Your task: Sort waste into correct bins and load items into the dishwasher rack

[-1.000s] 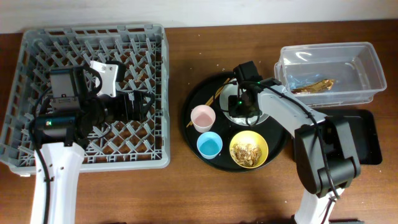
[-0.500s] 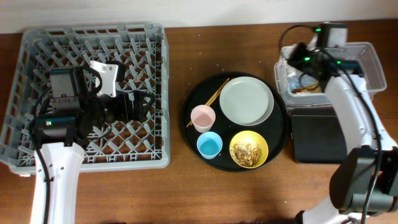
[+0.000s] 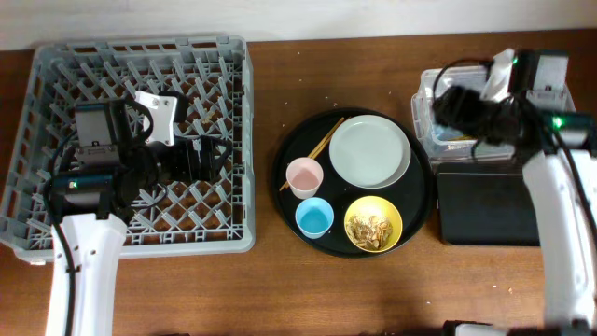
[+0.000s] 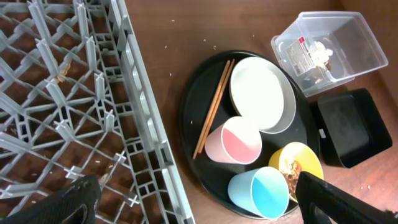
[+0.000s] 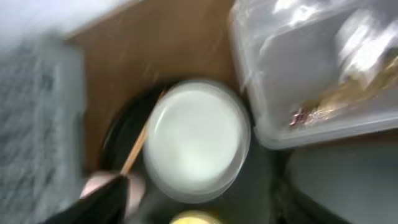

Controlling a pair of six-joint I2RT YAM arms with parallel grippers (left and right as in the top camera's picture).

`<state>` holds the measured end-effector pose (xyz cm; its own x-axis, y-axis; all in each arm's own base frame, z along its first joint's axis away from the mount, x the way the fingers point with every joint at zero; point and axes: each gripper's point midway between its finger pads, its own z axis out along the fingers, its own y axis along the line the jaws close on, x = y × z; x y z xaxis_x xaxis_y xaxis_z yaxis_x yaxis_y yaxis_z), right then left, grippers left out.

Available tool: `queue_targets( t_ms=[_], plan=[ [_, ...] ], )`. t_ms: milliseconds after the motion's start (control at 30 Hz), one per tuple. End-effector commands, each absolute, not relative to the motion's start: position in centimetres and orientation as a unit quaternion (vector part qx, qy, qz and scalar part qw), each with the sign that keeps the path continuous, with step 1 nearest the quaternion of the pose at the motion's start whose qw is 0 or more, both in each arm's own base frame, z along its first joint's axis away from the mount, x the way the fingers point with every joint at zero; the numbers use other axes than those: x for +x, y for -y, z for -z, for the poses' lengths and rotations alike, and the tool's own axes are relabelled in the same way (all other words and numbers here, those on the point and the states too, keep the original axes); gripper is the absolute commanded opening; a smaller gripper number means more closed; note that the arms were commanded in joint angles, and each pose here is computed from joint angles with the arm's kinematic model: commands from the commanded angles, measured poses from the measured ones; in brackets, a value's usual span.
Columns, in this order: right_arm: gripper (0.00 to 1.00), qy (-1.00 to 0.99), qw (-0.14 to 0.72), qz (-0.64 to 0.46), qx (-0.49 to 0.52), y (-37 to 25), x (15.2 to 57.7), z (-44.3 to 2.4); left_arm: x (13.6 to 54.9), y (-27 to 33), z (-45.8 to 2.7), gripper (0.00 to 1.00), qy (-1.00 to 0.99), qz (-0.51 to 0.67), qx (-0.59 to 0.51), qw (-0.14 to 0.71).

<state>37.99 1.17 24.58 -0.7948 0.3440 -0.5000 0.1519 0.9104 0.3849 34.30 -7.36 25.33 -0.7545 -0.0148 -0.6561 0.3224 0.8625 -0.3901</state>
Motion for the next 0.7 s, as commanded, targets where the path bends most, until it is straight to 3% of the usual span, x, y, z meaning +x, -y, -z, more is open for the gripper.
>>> queue_targets(
  t_ms=[0, 100, 267, 433, 567, 633, 667],
  plan=[
    [0.62, -0.957, 0.204, -0.195, 0.064, -7.1, 34.3, -22.6, 34.6, 7.5, -26.2, 1.0, -0.898, 0.251, 0.093, 0.35],
    [0.56, -0.971, 0.142, -0.192, 0.003, -11.1, 31.6, -20.4, 34.6, 7.5, -26.2, 1.0, -0.898, 0.251, 0.093, 0.35],
    [0.55, -0.979, 0.072, -0.181, -0.053, -15.1, 27.7, -16.5, 34.1, 7.9, -26.2, 1.0, -0.896, 0.266, 0.095, 0.341],
    [0.55, -0.963, 0.086, -0.186, -0.177, -19.8, 26.0, -13.8, 33.4, 8.3, -25.8, 1.0, -0.899, 0.278, 0.094, 0.324],
    [0.54, -0.972, 0.085, -0.135, -0.173, -19.6, 26.8, -9.2, 32.2, 8.4, -25.0, 1.0, -0.909, 0.283, 0.084, 0.294],
    [0.46, -0.974, 0.066, -0.131, -0.172, -19.6, 26.8, -7.3, 31.7, 8.5, -24.7, 1.0, -0.913, 0.287, 0.079, 0.28],
    [0.37, -0.975, 0.062, -0.129, -0.171, -19.6, 26.9, -6.9, 31.6, 8.6, -24.7, 1.0, -0.913, 0.293, 0.071, 0.277]
  ],
)
